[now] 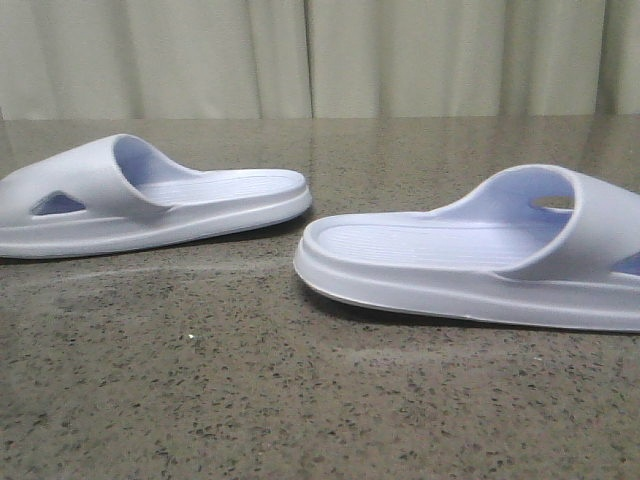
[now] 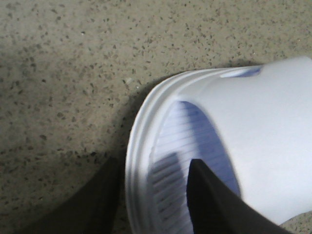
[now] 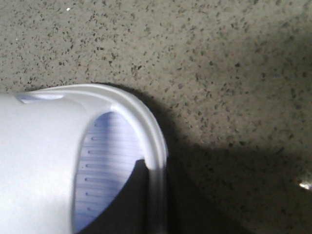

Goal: Insert blue slippers together front up
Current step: 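Lift both slippers off the table, raising the right one higher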

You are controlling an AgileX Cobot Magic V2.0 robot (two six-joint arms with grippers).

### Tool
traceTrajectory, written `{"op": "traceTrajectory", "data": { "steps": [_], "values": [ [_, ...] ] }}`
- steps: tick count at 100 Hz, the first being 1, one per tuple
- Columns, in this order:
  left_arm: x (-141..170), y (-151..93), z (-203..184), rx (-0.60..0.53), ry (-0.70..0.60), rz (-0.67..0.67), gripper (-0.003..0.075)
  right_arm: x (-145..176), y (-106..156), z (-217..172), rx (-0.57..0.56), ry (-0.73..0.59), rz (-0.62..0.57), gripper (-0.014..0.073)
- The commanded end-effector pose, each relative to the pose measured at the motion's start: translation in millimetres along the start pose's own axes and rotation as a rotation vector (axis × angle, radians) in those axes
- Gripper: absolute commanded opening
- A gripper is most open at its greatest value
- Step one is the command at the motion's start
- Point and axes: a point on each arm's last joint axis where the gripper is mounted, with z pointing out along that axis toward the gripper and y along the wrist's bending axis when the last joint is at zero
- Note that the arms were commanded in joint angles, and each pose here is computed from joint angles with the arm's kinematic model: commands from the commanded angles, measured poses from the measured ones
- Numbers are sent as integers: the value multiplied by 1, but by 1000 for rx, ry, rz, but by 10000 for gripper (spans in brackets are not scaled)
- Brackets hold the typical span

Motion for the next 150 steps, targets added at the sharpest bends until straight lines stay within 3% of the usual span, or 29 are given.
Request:
{"op": "traceTrajectory", "data": {
  "steps": [1,16,40,93,109,126,150],
  "values": [
    [-12,-9,-9,33,-81,5,198,-10,3,-6,1,-56,-21,-107],
    [-12,-9,-9,35,-78,14,14,-10,3,-6,1,-56,-21,-107],
    [-12,-10,-10,35,-82,17,15,-19,5,-12,9,-110,-29,-107],
    [-10,-26,-30,70,-118,63,15,-65,46,-83,-59,-437,-118,-107],
    [-9,-28,-30,99,-114,59,15,-65,49,-85,-82,-452,-107,-107],
    [-12,-36,-34,214,-152,49,15,-65,52,-86,-110,-454,-114,-107],
    [-14,-37,-41,293,-173,26,15,-67,53,-80,-151,-435,-121,-107]
  ]
}}
